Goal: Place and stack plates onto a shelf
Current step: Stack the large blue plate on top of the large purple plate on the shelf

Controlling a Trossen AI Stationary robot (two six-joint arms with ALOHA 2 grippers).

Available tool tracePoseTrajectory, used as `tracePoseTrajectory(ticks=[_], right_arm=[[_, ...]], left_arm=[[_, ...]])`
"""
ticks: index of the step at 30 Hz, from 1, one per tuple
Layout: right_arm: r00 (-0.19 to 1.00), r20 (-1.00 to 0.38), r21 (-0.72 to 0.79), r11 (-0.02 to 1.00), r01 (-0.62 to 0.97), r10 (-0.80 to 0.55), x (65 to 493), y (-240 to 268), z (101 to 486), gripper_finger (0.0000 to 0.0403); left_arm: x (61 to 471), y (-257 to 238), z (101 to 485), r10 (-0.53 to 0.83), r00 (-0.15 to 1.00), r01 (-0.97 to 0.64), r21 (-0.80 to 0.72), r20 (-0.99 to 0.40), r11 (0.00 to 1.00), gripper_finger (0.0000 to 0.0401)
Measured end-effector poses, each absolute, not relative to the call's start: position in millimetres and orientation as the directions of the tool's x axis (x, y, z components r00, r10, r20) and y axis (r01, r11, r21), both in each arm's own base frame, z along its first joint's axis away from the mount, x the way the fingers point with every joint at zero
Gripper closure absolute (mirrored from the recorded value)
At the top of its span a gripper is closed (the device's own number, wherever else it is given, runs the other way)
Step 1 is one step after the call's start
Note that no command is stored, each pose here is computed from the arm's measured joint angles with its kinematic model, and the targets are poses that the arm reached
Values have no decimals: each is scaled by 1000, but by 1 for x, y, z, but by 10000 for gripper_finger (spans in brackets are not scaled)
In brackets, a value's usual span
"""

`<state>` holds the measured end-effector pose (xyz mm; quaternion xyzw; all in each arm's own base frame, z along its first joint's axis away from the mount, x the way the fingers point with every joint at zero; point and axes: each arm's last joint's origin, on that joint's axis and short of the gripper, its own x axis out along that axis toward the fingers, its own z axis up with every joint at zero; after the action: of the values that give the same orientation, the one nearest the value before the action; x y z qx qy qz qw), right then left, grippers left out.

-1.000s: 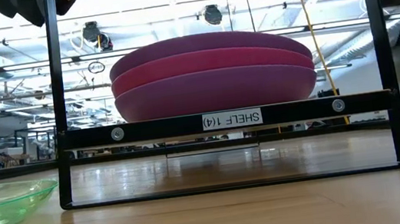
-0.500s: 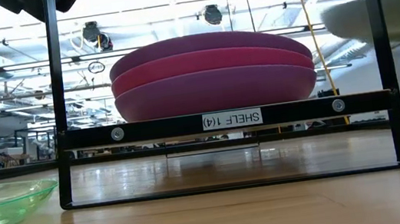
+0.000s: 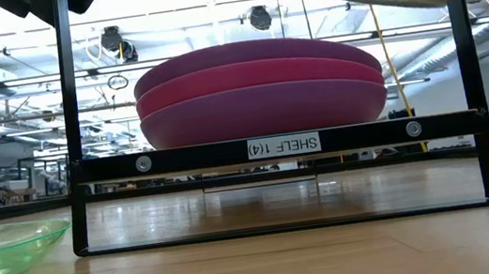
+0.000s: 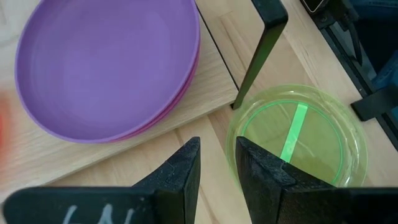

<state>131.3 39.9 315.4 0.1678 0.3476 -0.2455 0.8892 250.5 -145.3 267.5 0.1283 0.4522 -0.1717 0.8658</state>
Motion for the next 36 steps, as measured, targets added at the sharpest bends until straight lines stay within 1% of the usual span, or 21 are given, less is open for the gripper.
tracePoseTrajectory(ticks=[5,10,14,19,25,29,32,36], right_arm=[[686,-640,171,806,567,-347,144,32,320,403],[713,-596,183,802,569,-370,160,26,319,403],[750,-584,219,829,514,-311,176,25,315,403],[814,-532,243,878,412,-234,203,27,304,403],[798,-574,245,891,381,-183,234,27,281,403],[792,-597,262,903,340,-125,253,26,268,403],[793,-603,279,908,312,-87,263,25,260,403],[779,-623,288,905,312,-70,272,22,250,402]], left_arm=[[251,-145,267,-181,532,420,72,-827,905,293],[251,-145,267,-181,532,430,80,-827,899,293],[251,-145,267,-181,532,430,80,-827,899,293],[251,-145,267,-181,532,428,78,-827,900,293],[250,-145,267,-182,531,408,62,-828,911,293],[250,-145,267,-181,531,405,60,-828,912,293],[250,-145,267,-182,531,403,59,-828,913,293],[250,-145,267,-181,531,403,58,-828,913,293]])
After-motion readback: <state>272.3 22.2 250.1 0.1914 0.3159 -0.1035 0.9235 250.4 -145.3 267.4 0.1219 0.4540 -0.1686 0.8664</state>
